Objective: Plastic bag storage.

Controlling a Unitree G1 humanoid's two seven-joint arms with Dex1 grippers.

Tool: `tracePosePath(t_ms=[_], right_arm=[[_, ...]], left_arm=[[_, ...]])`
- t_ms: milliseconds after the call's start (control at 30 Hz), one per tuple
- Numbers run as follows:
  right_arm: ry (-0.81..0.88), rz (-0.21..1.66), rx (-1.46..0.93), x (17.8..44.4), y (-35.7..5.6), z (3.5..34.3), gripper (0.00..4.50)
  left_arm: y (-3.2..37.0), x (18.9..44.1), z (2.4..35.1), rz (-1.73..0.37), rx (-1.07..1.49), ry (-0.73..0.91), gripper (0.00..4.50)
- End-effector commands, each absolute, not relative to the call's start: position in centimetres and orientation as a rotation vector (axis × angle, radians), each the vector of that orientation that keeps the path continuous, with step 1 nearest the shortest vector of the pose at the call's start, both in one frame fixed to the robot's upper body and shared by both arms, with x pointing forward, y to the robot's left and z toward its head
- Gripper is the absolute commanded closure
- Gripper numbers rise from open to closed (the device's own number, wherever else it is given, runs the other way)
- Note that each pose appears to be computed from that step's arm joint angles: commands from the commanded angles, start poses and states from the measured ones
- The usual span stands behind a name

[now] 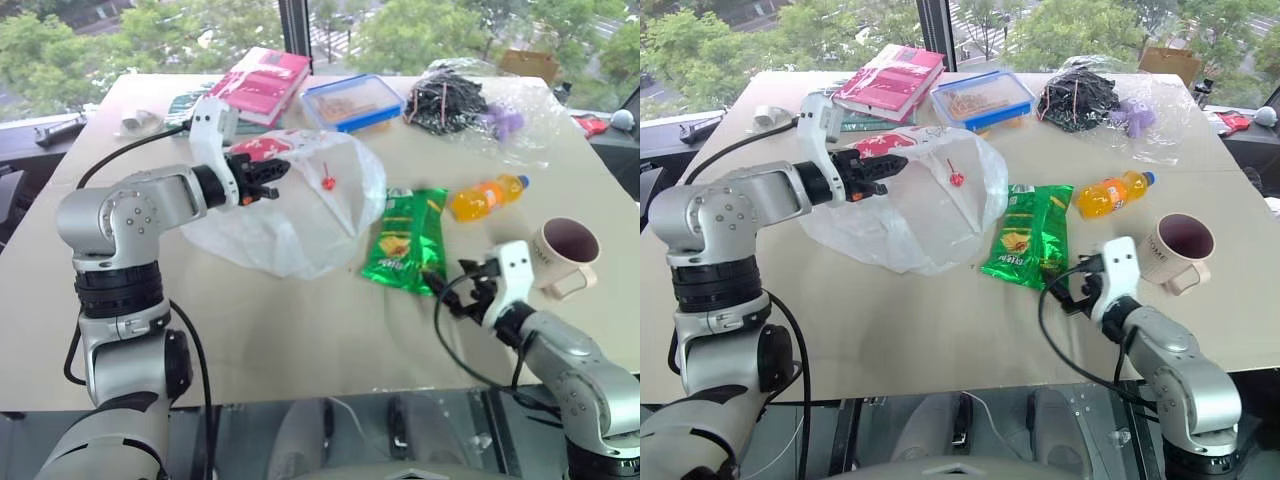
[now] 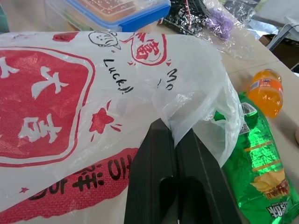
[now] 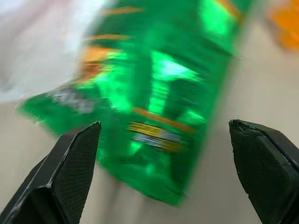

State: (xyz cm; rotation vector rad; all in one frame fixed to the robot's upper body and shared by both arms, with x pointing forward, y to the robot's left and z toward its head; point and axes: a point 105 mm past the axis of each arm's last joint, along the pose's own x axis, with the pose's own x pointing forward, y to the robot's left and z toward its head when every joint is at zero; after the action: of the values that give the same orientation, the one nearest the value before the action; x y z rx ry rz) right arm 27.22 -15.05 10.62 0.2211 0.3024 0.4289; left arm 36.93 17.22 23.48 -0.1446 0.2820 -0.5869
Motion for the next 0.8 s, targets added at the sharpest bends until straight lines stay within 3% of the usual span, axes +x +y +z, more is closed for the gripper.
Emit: tracePosePath(t_ms=[33, 200, 467, 600, 633, 800], right_arm=[[0.388, 0.466, 0.386, 27.1, -15.0, 10.0, 0.08], [0.490, 0.568, 0.501, 27.9, -13.5, 8.8, 0.08], [0.581, 0.714, 0.274, 29.0, -9.7, 6.5, 0.08], [0.609, 0.779, 0.135, 28.4, -8.5, 4.8, 1.25], [0.604, 0.780, 0.127, 28.4, -8.5, 4.7, 1.92], [0.534, 0.761, 0.038, 29.0, -9.3, 4.9, 4.05]], left_arm=[[17.2, 36.8, 25.3, -0.598, -0.115, 0.217, 4.50], [17.3, 36.7, 25.2, -0.595, -0.116, 0.218, 4.50], [17.8, 36.2, 25.3, -0.576, -0.118, 0.215, 4.50], [18.0, 36.1, 25.4, -0.562, -0.119, 0.212, 4.50], [18.1, 36.0, 25.4, -0.560, -0.119, 0.212, 4.50], [18.2, 36.0, 25.2, -0.551, -0.123, 0.212, 4.50]])
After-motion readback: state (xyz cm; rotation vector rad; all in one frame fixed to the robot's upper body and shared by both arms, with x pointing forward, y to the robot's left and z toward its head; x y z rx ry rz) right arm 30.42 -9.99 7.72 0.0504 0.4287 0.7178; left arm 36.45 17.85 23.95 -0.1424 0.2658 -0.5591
